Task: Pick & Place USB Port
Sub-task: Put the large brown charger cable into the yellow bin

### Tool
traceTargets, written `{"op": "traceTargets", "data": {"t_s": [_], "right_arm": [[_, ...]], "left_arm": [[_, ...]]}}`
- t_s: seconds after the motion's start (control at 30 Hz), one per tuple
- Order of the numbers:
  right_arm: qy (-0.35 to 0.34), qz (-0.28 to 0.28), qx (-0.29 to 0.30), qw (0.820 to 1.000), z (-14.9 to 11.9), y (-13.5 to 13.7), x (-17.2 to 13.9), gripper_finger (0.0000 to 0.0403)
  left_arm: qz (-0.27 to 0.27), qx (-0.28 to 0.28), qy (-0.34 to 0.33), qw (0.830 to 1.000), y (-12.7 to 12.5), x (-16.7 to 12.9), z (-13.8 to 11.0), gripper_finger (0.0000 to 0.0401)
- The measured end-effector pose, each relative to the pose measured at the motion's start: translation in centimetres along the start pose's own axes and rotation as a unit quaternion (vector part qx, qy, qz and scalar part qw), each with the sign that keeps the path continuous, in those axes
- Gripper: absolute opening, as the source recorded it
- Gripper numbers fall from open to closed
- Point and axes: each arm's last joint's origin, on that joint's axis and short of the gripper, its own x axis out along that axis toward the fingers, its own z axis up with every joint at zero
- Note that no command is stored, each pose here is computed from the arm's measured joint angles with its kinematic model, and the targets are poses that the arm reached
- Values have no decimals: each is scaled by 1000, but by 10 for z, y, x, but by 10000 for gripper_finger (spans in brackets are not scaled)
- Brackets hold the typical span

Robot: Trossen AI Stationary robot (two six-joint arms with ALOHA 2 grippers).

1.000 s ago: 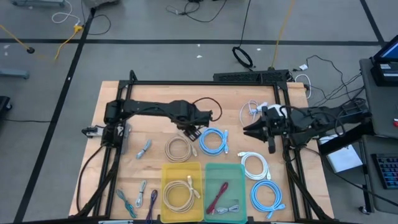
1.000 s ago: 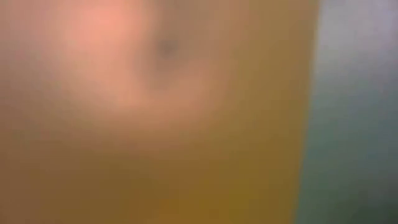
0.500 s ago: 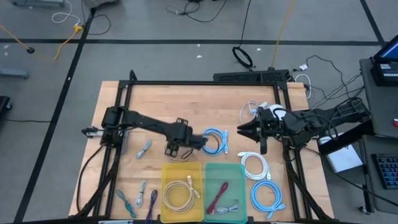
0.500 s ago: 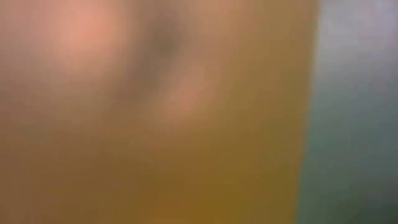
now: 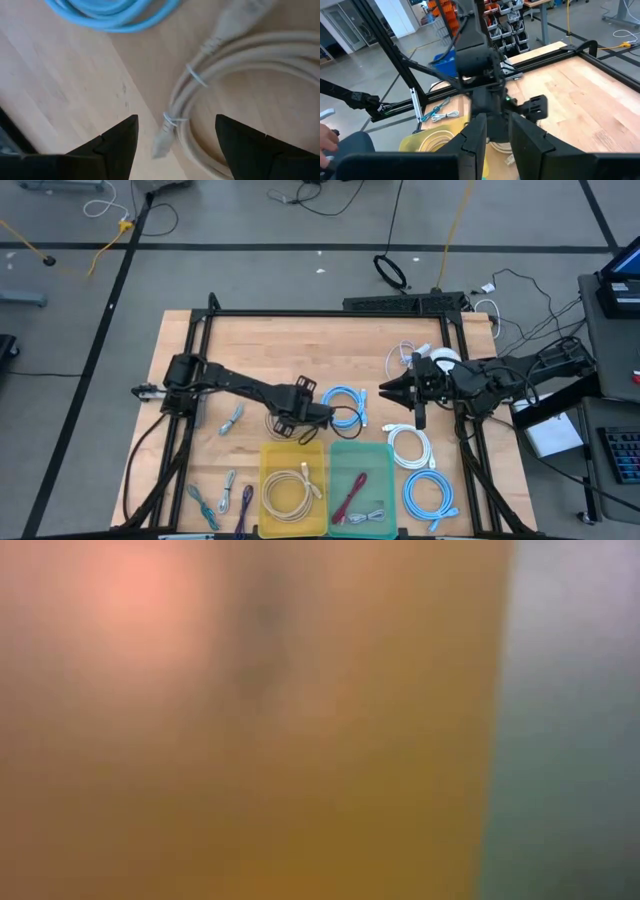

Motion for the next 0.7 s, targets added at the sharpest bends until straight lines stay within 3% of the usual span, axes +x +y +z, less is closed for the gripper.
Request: {"op": "traceTargets", "data": {"t_s": [0.13,0.3,0.43,0.57,0.7], "right_arm": [[0,0,0,1000,0,0,0,73],[1,0,-4,1000,0,0,0,73],[2,-1,-7,1000,0,0,0,73],[2,-1,-8,1000,0,0,0,73],[3,0,-8,1000,0,0,0,73]], "left_arm": [[-36,-65,8,997,19,12,-8,269],[-91,-99,14,991,37,25,-14,269],[-132,-88,17,987,33,35,-11,269],[-136,-59,19,989,23,39,-4,269],[-131,-64,24,989,17,43,1,265]]}}
